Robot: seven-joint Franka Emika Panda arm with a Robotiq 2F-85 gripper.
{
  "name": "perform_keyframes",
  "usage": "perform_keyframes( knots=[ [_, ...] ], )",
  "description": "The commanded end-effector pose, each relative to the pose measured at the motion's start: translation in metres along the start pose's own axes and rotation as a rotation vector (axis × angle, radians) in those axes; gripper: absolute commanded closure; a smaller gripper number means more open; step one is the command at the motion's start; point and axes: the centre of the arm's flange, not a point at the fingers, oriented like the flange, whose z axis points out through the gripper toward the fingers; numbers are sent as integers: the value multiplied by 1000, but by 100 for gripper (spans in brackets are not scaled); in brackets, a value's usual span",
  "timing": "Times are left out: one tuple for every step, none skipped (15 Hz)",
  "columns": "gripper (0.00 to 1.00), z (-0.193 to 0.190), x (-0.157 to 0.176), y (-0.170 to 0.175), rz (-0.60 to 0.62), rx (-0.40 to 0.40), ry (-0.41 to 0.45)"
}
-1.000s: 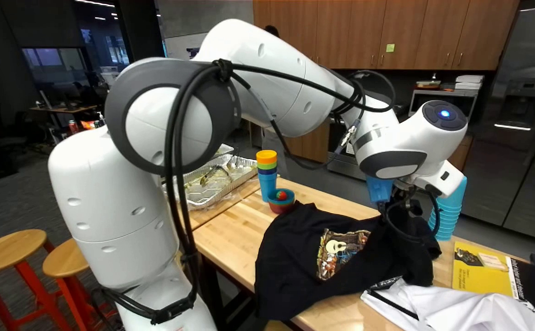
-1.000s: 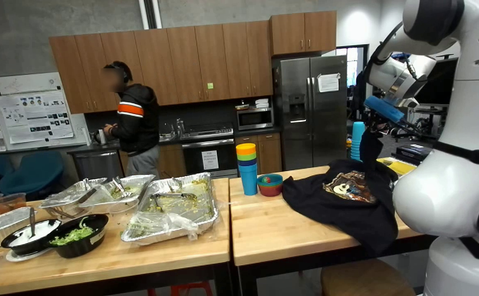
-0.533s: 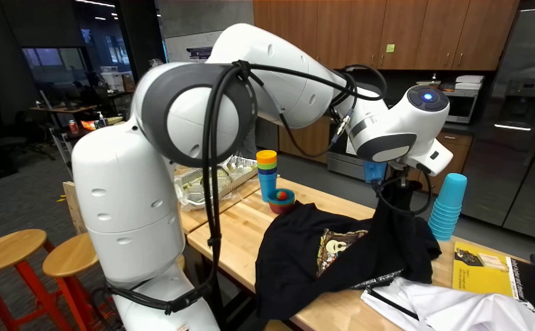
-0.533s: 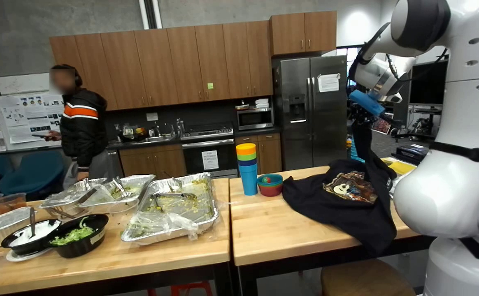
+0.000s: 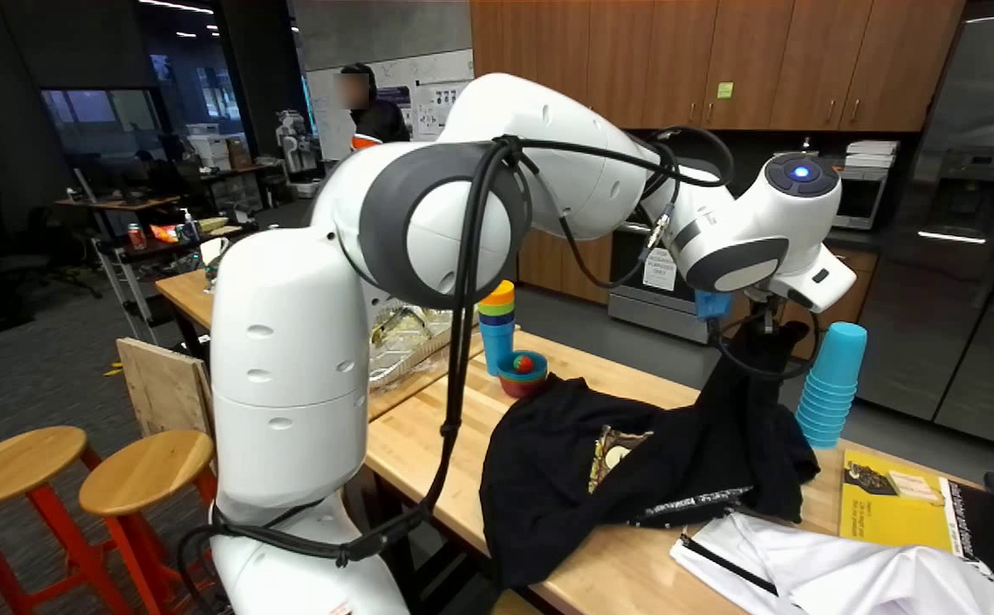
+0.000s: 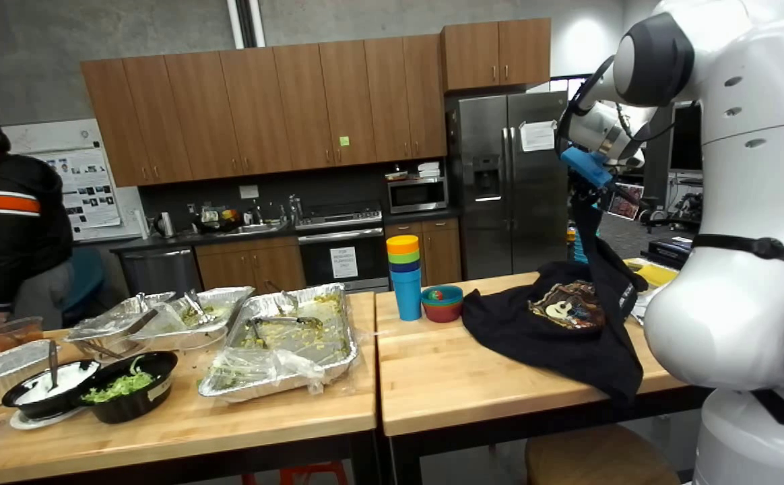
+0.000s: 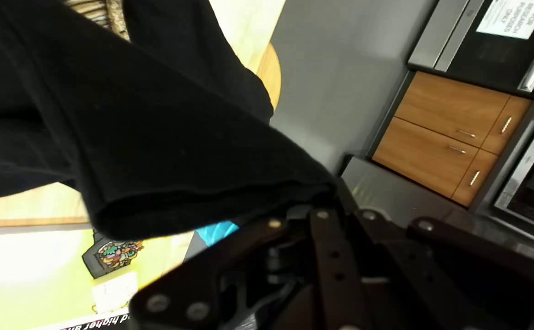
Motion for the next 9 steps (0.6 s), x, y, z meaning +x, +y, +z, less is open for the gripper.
perform_keyframes(
  knots=[
    [99,21,10,-22,9,-25,40],
    [99,26,10,-22,1,-41,39],
    [99,33,9,-21,-8,-58,43],
    [99,41,7,-19,-18,-68,56],
    [99,49,4,-16,-27,-82,59],
    [99,57,3,-13,-33,-94,64],
    [99,64,1,-11,-31,-105,70],
    [99,71,0,-9,-29,-115,69],
    [99,77,-2,-8,-21,-125,62]
  ],
)
